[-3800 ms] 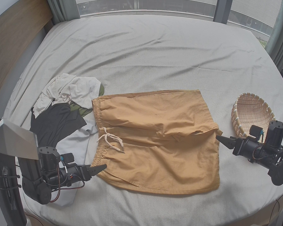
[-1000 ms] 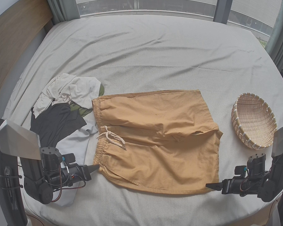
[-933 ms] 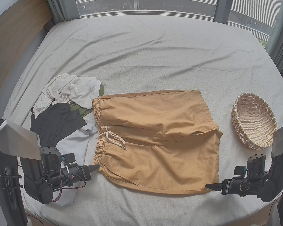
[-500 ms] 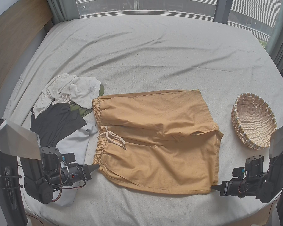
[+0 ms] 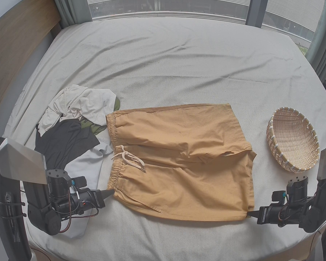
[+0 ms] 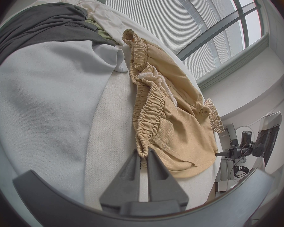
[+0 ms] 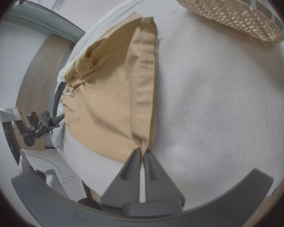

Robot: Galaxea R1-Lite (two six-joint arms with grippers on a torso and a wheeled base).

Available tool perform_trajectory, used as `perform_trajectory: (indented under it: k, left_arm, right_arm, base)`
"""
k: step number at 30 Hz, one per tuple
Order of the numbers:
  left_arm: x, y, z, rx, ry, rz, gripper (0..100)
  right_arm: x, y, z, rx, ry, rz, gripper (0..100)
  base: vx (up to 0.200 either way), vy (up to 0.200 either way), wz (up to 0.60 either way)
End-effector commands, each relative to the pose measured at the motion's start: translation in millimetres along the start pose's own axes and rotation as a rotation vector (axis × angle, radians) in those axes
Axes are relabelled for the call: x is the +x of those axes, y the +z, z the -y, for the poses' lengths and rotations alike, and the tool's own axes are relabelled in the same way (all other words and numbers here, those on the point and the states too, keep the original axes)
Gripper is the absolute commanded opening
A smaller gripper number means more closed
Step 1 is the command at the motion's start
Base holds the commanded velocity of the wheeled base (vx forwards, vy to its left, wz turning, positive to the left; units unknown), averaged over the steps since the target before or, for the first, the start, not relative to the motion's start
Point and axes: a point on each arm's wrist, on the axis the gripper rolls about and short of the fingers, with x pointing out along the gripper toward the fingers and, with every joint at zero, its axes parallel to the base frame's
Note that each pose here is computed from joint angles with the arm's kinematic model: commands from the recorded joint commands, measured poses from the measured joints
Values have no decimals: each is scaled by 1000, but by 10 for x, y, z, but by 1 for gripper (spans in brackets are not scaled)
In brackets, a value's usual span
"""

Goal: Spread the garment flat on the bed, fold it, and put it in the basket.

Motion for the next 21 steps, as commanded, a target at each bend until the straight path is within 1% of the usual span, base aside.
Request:
perform_trajectory:
  k: [1, 7, 8, 18, 21]
  left_arm:
    - [8, -1, 0, 1, 0, 0, 0]
    - [9, -10, 12, 2, -3, -4, 0]
    - [5, -11, 13, 1, -2, -5, 0]
    - [10, -16, 19, 4, -5, -6, 0]
    - [8, -13, 21, 5, -5, -5, 0]
  right_arm:
    - [-146, 26, -1, 3, -11, 36, 0]
    - [-94, -24, 28, 8, -18, -10, 0]
    - [-76, -39, 33, 11, -20, -22, 100]
    - [43, -134, 55, 17, -24, -94, 100]
    - [74, -146, 41, 12, -16, -99, 100]
  base:
    - [0, 0, 0]
    - [0, 0, 0]
    - [0, 0, 0]
    - [0, 0, 0]
    - [0, 0, 0]
